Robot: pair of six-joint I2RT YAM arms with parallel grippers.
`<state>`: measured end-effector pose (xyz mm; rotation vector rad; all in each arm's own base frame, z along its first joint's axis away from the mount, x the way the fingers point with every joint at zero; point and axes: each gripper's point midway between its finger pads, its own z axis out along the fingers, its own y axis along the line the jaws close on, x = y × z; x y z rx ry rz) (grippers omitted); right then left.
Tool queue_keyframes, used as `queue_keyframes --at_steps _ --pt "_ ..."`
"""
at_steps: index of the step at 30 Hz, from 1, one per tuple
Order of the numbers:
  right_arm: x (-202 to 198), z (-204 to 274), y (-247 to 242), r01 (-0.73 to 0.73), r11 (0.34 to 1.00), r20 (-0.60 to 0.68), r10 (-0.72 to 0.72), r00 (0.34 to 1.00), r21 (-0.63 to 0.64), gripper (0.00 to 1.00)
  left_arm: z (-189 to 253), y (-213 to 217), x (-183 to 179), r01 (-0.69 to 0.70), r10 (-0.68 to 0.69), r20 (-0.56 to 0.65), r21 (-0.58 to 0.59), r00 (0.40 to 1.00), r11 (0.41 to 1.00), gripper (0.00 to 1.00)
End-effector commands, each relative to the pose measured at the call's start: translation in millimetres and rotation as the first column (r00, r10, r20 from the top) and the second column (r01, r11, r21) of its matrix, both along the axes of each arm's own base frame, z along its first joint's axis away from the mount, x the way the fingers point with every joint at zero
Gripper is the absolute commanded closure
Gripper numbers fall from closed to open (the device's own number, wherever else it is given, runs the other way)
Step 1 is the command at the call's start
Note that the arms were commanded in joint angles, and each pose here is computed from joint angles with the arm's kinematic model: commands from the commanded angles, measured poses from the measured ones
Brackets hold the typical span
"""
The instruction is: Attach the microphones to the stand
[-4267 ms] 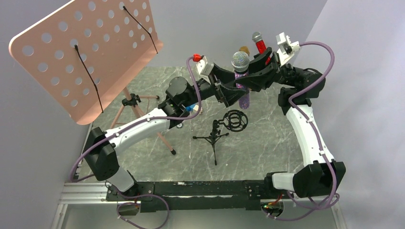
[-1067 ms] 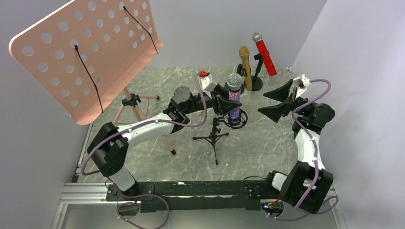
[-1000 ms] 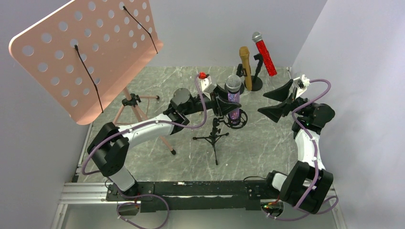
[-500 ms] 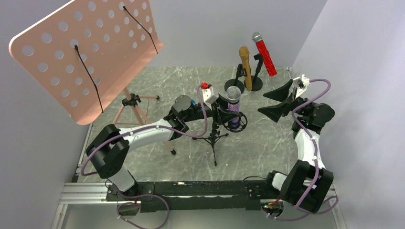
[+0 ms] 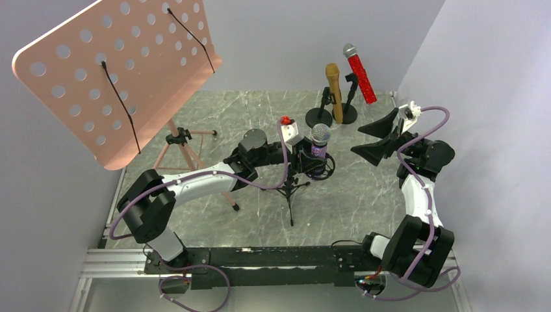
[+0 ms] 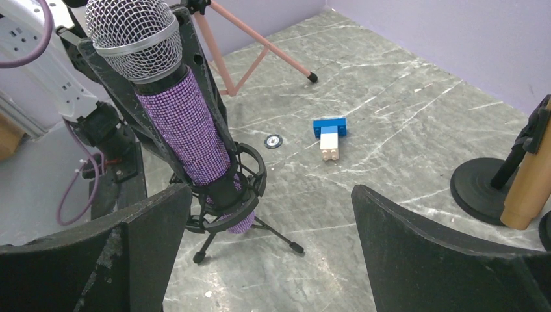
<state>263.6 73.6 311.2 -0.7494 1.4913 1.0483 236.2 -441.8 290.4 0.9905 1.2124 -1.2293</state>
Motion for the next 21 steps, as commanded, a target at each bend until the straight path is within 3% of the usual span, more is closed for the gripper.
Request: queue_keyframes --at_steps 1,5,10,16,21 --pt "-4.4 -3.2 -0.8 -0.02 0.999 0.035 0.022 0.999 -0.045 0.0 1.1 5.2 3.2 -0.024 0.024 -0.01 0.028 1.0 0.999 0.82" --pt "-4.4 -4.1 -0.7 -0.02 0.999 0.026 0.021 0.999 -0.043 0.0 22.4 7.6 1.7 -0.029 0.028 -0.021 -0.009 0.999 1.0 0.5" --pt "-5.3 -5.1 -0.4 -0.017 0.999 0.018 0.017 1.0 -0.044 0.0 48.8 12.7 -2.4 -0.027 0.025 -0.037 -0.068 0.999 0.997 0.27" --pt "-3.9 -7.0 -1.4 -0.016 0.999 0.005 0.017 1.0 -0.046 0.0 74.6 21.9 -9.0 -0.021 0.019 -0.018 -0.117 1.0 0.993 0.17" --pt "-4.4 -6.6 -0.9 -0.016 0.999 0.007 0.017 1.0 -0.045 0.0 86.3 23.0 -12.7 0.002 -0.002 0.005 -0.147 1.0 0.989 0.16"
